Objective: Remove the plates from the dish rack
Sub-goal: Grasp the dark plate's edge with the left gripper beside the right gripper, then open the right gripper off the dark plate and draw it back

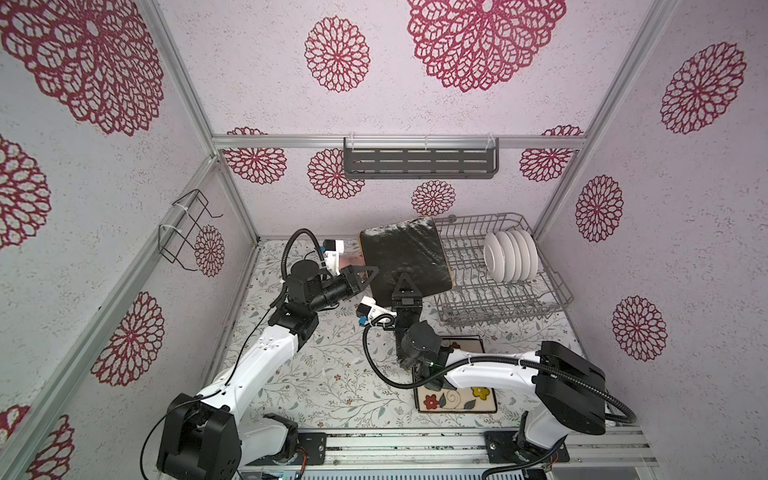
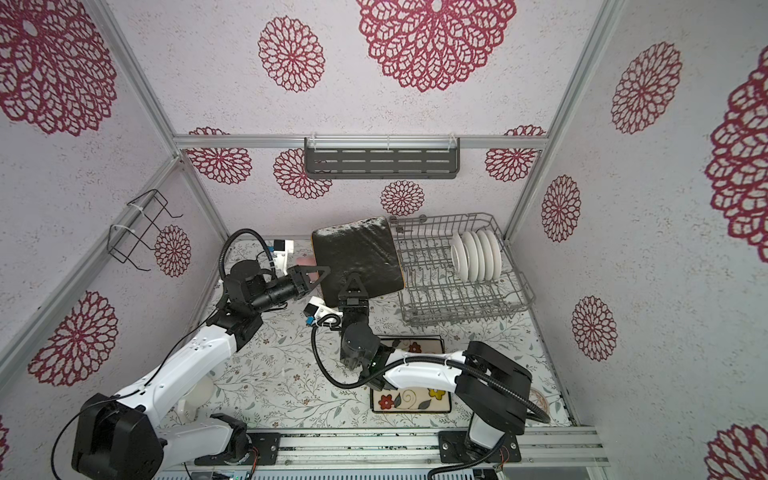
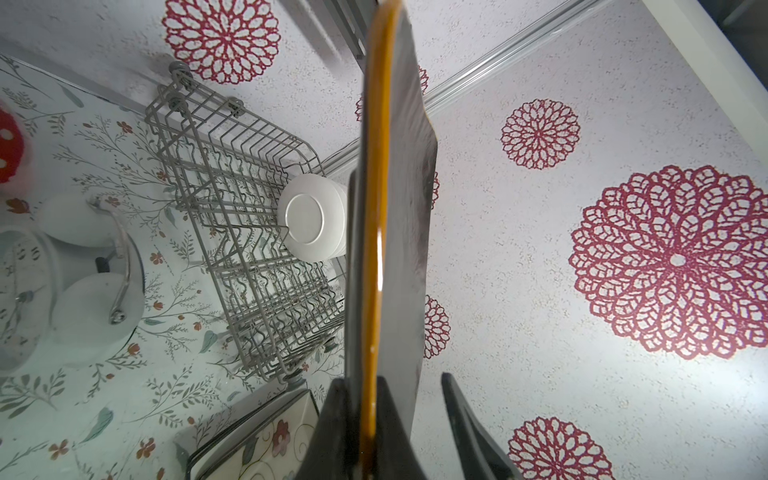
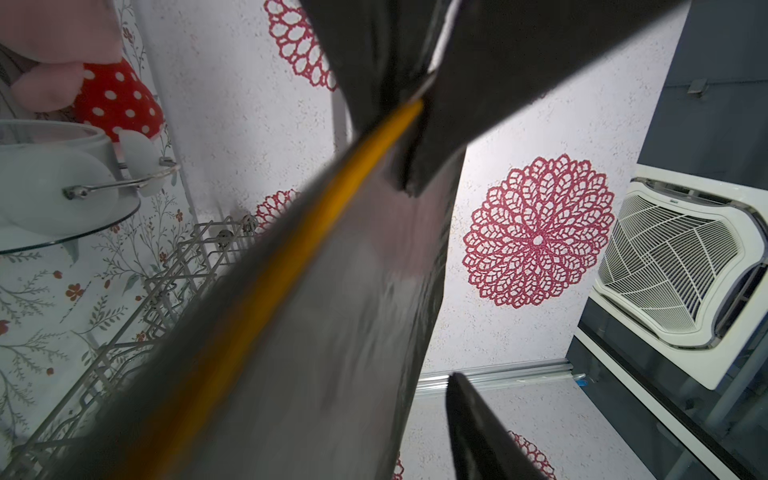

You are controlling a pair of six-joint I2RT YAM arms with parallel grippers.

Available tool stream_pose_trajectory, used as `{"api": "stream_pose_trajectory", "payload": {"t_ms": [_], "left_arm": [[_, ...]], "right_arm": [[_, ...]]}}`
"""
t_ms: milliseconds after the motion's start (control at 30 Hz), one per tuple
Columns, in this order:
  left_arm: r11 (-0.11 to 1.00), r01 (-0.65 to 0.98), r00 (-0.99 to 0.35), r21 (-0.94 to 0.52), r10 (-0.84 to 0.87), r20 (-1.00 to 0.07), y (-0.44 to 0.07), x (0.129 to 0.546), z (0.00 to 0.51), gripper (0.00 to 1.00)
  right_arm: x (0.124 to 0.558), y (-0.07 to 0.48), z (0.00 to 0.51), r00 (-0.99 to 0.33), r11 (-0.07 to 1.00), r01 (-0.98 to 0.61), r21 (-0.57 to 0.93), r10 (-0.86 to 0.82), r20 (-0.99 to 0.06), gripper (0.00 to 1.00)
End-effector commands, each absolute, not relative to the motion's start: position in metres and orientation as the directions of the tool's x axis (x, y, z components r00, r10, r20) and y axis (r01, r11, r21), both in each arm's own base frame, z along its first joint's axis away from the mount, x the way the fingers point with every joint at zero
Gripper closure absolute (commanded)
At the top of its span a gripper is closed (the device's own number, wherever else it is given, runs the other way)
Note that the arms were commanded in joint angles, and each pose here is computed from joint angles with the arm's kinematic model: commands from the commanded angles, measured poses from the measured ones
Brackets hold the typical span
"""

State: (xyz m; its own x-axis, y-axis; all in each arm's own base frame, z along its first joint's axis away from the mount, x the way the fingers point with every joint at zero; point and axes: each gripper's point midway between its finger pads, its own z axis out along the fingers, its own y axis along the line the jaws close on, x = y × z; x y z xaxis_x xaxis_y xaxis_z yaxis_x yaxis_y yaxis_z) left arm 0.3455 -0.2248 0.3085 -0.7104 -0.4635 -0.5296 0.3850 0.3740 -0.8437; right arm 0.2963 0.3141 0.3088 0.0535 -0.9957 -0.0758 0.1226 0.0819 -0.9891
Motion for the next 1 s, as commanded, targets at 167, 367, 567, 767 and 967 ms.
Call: {"api": "stream_pose_trajectory", "payload": {"t_ms": [167,367,567,767,967], "left_arm": [[0.389,0.456,-0.656,-0.800,-0.461,-0.598,-0.221,0.352,0.322,1.00],[0.391,0.454,-0.657,-0.800,-0.459,-0.598,-0.220,0.357,0.320,1.00],[0.396,0.449,-0.661,-0.801,-0.456,-0.596,-0.219,0.358,0.319,1.00],[0.396,0.444,-0.664,-0.804,-0.457,-0.592,-0.219,0.358,0.317,1.00],[0.394,0.437,-0.667,-0.808,-0.460,-0.586,-0.219,0.357,0.316,1.00]], "right_arm": [[0.283,0.281,0.363,0.083,0.336,0.202,-0.920,-0.942,-0.326,0.03],[0.277,0.266,0.359,0.072,0.424,0.087,-0.902,-0.905,-0.418,0.01],[0.263,0.266,0.354,0.109,0.598,-0.300,-0.743,-0.753,-0.649,0.01],[0.253,0.250,0.356,0.054,0.666,-0.437,-0.604,-0.651,-0.757,0.01],[0.247,0.232,0.349,-0.036,0.734,-0.515,-0.442,-0.534,-0.845,0.01]]}}
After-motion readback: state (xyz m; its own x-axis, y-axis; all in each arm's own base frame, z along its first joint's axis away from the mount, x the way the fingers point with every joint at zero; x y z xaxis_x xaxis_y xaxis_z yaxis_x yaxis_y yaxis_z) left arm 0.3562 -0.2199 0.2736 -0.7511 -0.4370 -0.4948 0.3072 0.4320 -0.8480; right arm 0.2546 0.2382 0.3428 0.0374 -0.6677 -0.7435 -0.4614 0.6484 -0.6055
